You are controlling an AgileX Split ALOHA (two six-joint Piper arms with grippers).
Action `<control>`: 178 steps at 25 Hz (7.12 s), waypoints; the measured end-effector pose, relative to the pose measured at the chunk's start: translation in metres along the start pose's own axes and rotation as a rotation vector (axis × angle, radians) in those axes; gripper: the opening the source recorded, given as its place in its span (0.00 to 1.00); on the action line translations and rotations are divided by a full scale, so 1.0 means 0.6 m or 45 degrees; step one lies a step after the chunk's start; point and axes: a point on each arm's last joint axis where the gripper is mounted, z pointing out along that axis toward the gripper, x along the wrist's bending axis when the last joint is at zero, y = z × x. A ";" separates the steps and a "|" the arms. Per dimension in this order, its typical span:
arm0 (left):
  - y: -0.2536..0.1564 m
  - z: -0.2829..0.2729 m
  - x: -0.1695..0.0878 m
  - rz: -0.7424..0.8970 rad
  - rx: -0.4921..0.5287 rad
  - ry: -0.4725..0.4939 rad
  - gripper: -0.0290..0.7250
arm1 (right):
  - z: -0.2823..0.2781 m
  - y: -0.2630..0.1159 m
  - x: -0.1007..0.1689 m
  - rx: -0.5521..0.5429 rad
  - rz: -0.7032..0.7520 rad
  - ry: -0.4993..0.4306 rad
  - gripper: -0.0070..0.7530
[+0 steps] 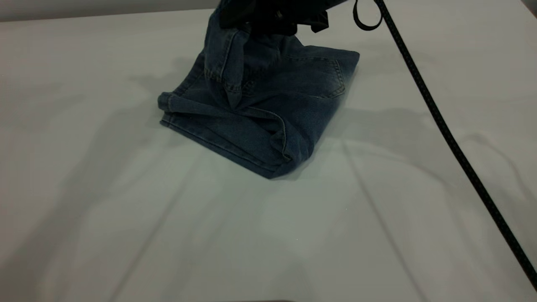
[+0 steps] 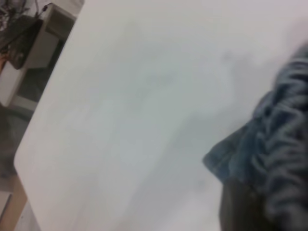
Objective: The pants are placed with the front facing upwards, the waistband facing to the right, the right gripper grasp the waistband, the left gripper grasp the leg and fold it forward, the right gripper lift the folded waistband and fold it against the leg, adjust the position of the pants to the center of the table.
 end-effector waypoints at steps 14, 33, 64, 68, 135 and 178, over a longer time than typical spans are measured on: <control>0.000 0.000 0.000 0.000 0.000 0.000 0.65 | -0.004 0.001 0.026 0.020 -0.015 0.174 0.76; 0.000 0.000 0.000 0.001 0.001 0.000 0.65 | 0.017 0.039 0.025 0.002 0.157 -0.333 0.74; -0.008 -0.001 -0.002 -0.039 0.069 -0.018 0.65 | 0.150 0.009 -0.032 0.265 1.072 -0.828 0.70; -0.009 -0.001 -0.003 -0.042 0.079 -0.021 0.65 | 0.153 0.002 -0.037 0.305 1.049 -0.842 0.70; -0.138 -0.484 -0.085 -0.018 -0.293 0.100 0.65 | -0.476 0.062 0.555 -0.049 -0.780 -0.739 0.63; -0.580 -0.395 -0.150 -0.150 -0.195 0.161 0.65 | -0.620 -0.393 0.250 -0.024 -0.621 -0.681 0.60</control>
